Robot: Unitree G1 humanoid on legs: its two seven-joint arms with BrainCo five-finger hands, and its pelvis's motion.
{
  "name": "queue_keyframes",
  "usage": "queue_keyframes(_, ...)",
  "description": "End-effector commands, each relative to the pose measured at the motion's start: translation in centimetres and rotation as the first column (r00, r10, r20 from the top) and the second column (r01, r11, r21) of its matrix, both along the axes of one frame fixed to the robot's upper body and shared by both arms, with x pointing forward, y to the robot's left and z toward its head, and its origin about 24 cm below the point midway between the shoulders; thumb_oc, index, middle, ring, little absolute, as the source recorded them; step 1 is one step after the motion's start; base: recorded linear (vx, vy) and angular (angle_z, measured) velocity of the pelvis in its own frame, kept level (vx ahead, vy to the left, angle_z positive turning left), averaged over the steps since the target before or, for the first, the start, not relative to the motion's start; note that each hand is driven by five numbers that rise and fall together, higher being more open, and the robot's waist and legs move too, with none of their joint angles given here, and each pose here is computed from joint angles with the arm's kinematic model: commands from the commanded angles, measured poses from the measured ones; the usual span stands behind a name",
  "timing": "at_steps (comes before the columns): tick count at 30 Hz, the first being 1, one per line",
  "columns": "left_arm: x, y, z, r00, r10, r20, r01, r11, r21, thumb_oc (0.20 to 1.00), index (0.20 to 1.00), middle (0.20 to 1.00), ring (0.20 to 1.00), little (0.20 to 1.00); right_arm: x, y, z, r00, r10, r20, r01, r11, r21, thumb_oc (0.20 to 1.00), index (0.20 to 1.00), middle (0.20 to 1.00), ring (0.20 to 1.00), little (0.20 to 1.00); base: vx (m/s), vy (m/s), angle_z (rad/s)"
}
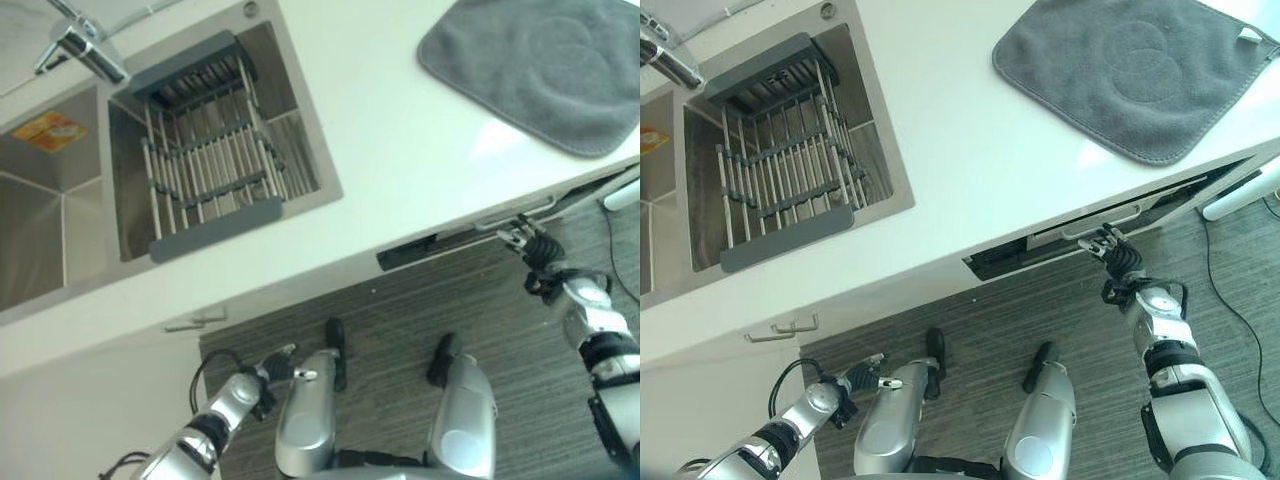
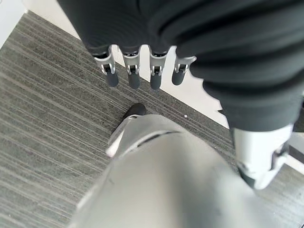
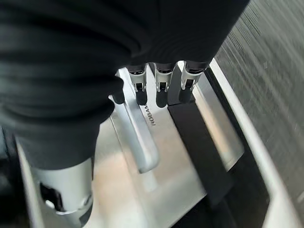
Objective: Place the dishes in the dishwasher.
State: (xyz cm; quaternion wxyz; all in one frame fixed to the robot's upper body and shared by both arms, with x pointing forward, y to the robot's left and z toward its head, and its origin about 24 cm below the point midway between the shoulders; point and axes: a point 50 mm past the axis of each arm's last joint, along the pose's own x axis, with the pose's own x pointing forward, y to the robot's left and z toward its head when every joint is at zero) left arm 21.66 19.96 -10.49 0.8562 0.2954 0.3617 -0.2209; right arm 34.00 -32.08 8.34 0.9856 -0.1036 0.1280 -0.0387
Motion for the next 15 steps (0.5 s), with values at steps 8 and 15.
queue_keyframes(8,-0.9,2.2,-0.4,0.995,-0.025,-0.093,0.037,0.990,0.138,1.000,1.000,1.000,1.000,1.000,6.2,8.7,12.8,0.882,0.253,0.398,-0.251,0.966,-0.056,1.000,1.000,1.000,1.000,1.000,0.00,0.002,0.00)
queue_keyframes(15,-1.7,2.3,-1.2,0.965,0.227,-0.130,-0.235,0.971,-0.045,1.000,1.000,1.000,1.000,1.000,2.4,9.4,-1.2,0.982,0.139,0.124,-0.165,0.960,0.226,1.000,1.000,1.000,1.000,1.000,0.01,0.008,-0.06)
